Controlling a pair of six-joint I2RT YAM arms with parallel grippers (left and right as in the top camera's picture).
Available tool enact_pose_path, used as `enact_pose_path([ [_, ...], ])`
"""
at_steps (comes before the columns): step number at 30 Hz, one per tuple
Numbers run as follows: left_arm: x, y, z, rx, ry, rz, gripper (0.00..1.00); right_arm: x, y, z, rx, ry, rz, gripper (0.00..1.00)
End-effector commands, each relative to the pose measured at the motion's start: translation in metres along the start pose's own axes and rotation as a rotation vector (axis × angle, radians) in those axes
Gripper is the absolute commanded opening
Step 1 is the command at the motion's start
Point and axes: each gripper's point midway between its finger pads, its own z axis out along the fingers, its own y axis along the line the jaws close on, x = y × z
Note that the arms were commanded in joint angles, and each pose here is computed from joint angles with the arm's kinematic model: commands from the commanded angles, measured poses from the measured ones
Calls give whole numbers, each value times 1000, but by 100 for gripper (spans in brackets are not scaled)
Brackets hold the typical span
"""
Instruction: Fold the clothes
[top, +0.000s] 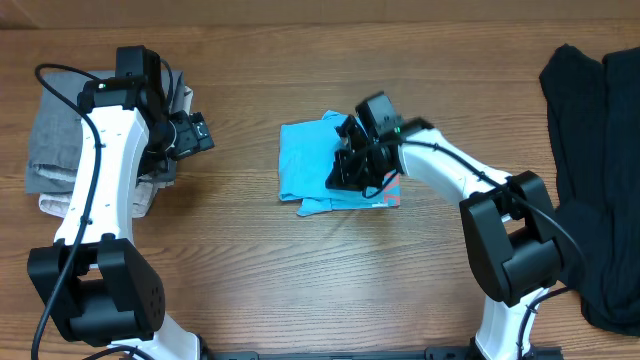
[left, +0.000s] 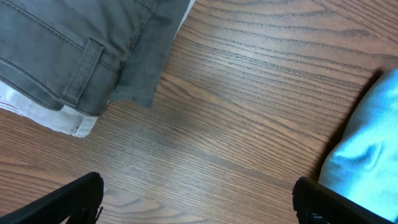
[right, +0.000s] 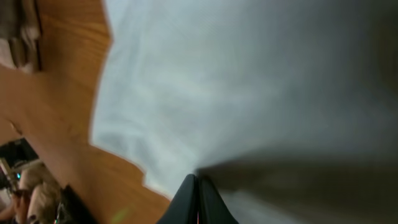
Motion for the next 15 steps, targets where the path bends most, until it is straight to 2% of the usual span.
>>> enact_pose_path([
  [1,1,0,2,5,6,-1,100,10,-9,7,-27,-17,30,4],
  [7,1,0,2,5,6,-1,100,19,-21,17,-21,-28,29,4],
  [9,1,0,2,5,6,-1,100,19,-11,13,-55,-23,17,4],
  [11,1,0,2,5,6,-1,100,12,8,-2,-115,-39,-38,4],
  [15,1,0,2,5,6,-1,100,-22,45,-57,-134,-186,-130,4],
])
